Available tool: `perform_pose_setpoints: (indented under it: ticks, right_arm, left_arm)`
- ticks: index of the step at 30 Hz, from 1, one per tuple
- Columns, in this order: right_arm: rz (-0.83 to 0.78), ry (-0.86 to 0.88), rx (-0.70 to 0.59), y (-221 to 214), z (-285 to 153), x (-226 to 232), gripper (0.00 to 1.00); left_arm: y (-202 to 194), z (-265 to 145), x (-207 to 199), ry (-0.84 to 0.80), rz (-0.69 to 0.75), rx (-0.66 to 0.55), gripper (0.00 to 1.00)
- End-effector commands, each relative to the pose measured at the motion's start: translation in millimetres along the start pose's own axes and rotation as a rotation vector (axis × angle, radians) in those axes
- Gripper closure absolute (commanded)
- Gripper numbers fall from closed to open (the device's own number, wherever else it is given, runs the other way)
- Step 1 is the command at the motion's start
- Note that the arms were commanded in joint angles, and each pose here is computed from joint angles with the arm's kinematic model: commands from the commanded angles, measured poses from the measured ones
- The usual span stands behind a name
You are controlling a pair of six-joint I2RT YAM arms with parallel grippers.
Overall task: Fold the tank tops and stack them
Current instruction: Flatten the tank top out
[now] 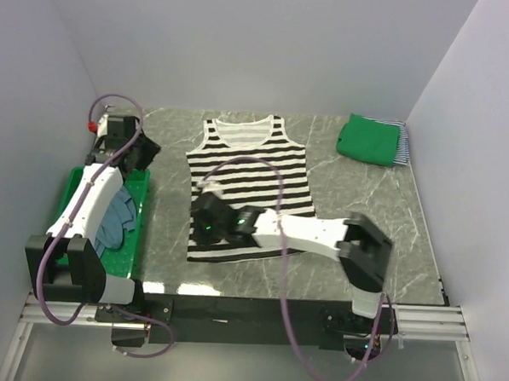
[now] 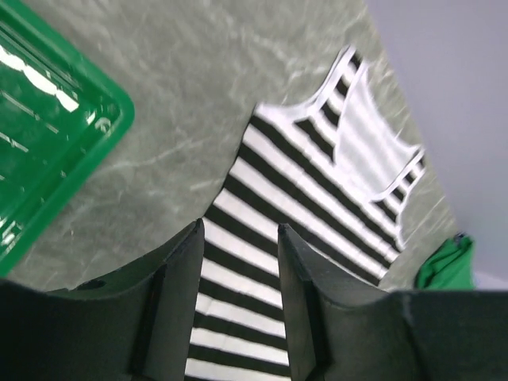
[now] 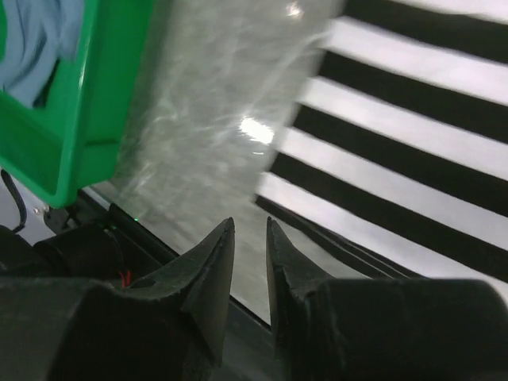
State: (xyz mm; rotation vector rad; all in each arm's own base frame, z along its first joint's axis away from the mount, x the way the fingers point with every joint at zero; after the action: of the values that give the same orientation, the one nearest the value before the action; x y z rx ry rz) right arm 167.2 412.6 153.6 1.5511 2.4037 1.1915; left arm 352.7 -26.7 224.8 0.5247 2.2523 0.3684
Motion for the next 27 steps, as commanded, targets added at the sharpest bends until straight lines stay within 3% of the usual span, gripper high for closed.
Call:
perform_pose_setpoints:
  ticks: [1,9,27]
  right_arm:
    - [-0.085,-0.037,0.014,-2,21,28,0.70]
    - [-0.192,-0.120,0.086,-25,57,43,0.63]
    - [-0.280,-0.249,0.175,-63,84,33,0.60]
  left_arm:
    - [30,-18,-19,-0.081,-0.011,-0.045,0.53]
    - [39,-21,-24,-0.130,-0.004,-0.038,0.53]
    - [27,1,-10,-0.120,-0.002,0.011,0.54]
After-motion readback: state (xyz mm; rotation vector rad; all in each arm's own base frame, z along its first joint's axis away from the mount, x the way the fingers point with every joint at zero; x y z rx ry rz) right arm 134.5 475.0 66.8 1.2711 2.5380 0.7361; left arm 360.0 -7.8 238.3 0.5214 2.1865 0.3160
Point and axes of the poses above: each gripper's point midway between its finger pads, its own z axis out along the fingers, its own x axis along the line the jaws close on, y = z × x, the point moved 5 cm from there along -z, back along the fingers, and after that the axes turned 7 degrees about -z, right-handed, at the moved point
